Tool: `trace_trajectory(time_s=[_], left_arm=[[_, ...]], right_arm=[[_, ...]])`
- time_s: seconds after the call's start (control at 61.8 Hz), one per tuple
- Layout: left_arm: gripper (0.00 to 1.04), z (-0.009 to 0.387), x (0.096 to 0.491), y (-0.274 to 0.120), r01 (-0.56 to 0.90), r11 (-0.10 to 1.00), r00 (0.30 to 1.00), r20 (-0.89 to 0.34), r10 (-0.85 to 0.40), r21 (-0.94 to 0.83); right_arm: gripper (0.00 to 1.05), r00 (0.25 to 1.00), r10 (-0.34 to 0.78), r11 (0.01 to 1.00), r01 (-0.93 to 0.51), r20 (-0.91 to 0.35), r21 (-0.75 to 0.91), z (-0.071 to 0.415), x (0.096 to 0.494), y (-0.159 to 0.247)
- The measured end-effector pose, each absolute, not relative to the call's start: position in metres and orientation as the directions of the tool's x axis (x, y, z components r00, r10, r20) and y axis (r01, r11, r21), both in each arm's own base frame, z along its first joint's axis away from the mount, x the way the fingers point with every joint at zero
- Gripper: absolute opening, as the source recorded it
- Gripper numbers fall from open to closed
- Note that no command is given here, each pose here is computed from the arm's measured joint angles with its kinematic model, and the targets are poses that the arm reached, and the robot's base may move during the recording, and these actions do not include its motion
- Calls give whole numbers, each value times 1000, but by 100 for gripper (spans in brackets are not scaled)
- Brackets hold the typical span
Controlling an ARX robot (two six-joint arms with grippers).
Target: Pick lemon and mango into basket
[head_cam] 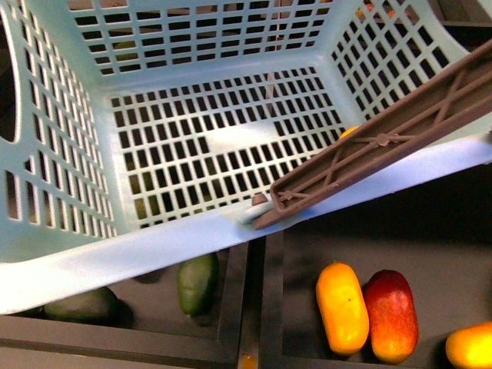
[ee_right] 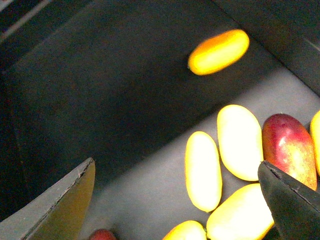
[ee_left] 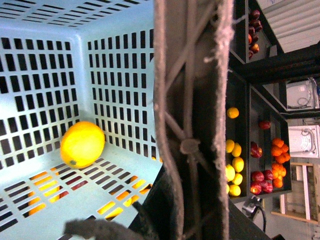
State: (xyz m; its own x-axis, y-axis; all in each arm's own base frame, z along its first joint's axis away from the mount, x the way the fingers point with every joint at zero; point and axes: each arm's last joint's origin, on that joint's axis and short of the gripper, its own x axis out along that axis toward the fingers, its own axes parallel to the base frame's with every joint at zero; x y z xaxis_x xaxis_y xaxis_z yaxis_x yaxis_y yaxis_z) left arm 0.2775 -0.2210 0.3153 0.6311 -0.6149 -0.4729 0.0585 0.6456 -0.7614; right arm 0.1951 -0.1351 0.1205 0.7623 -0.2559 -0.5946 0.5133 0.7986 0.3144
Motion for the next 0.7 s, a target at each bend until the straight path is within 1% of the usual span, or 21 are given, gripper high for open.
trace_trajectory(time_s=[0.129,0.307,0.453,0.566,0.695], left_arm=[[6,315,278,-220,53,652,644,-474,-601,-756],[6,315,278,-221,56,648,635,-473,-610,-760],[6,315,278,-221,58,646,632,-473,-614,-761],[6,315,278,-221,58,646,633,-473,-613,-761],[6,315,278,-220,55,649,638,-473,-607,-759]], right_arm=[[96,682,-223,773,559,-697,301,72,204,-157],[96,604,-174,774,572,-778,272,25,210,-156],[96,552,-159,772,587,-819,246,-5,216,-154],[96,527,-150,762,601,-836,242,-20,223,-154],[96,529,-143,754,606,-836,254,-26,233,-153]])
